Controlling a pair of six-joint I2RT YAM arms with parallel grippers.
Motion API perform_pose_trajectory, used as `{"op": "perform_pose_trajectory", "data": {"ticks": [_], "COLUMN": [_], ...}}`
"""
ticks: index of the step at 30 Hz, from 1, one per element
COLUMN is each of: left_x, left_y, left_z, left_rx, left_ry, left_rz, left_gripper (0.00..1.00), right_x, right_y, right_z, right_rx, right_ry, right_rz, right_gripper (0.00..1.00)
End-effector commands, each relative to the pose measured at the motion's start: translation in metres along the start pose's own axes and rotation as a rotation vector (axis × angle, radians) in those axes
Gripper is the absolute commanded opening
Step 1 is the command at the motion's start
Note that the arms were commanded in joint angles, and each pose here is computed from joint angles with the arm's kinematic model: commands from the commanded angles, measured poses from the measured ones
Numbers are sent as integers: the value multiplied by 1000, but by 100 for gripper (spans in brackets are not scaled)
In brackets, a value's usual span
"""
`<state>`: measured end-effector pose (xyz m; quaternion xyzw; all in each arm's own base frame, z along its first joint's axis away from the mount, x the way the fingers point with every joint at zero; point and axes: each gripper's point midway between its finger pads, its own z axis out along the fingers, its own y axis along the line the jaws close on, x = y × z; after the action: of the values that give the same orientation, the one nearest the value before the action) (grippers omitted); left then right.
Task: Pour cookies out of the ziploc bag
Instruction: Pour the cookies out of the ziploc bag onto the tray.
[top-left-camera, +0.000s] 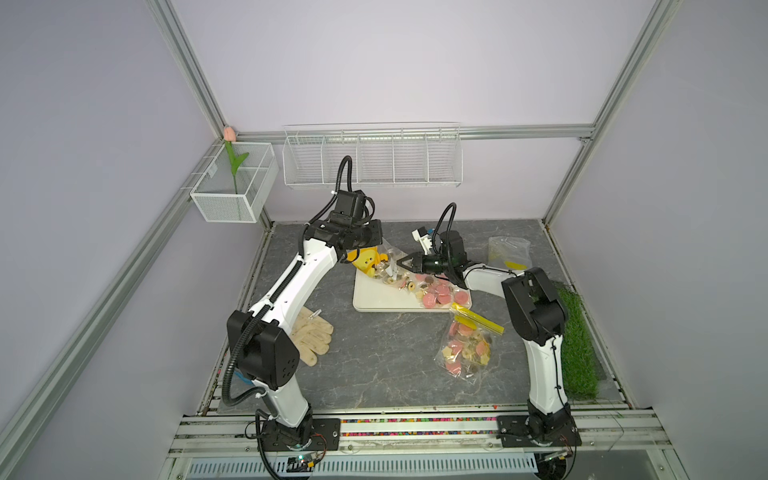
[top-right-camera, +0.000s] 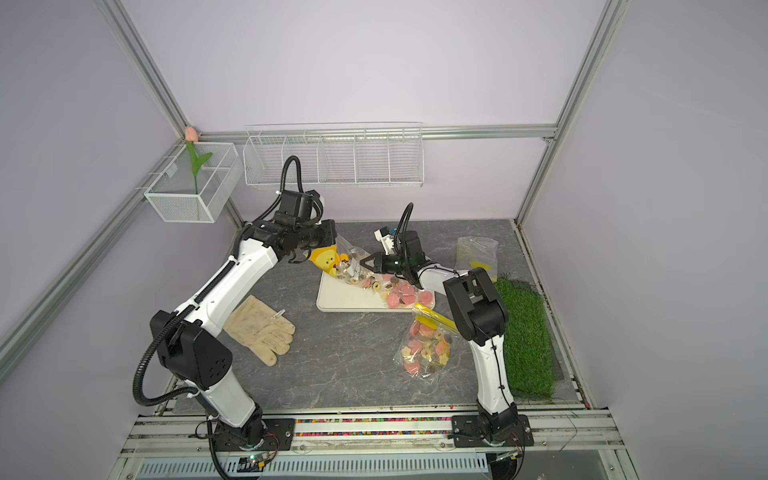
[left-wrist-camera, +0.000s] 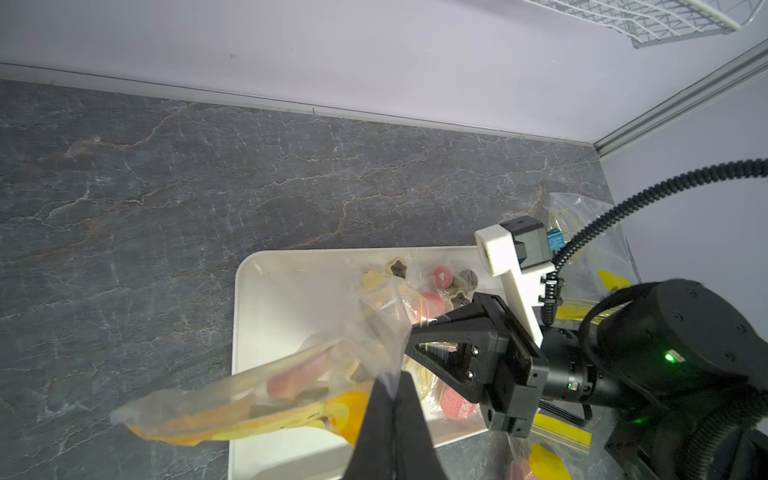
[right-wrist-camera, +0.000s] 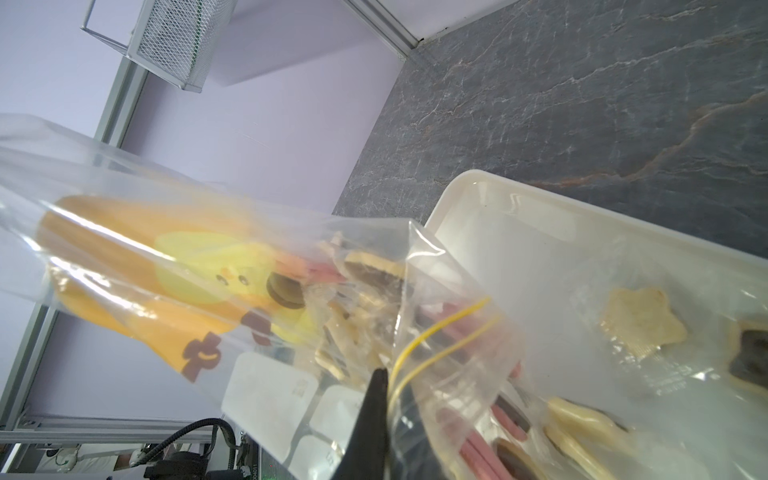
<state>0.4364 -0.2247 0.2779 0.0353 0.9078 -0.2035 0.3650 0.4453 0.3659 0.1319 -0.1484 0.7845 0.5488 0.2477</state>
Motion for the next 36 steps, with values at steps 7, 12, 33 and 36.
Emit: {"op": "perform_pose_trajectory", "data": {"ticks": [7,12,33,36], "left_x": [-3,8,30,30], "left_y": [13,16,-17,-24], "left_z": [-19,-14,23,28], "left_rx": [-52,-52,82,94], "left_ry": [-45,-29,32,39], "left_rz": [34,19,-69,-62], "left_gripper": [0,0,0,0], "right_x": [29,37,40,37], "right_y": [-22,-23,-58,-62], "right_z": [21,25,-44,-54], "right_rx": [28,37,238,253], "right_ry": [96,117,31,16], "right_rz": [77,77,101,105], "right_gripper": [7,7,7,7]}}
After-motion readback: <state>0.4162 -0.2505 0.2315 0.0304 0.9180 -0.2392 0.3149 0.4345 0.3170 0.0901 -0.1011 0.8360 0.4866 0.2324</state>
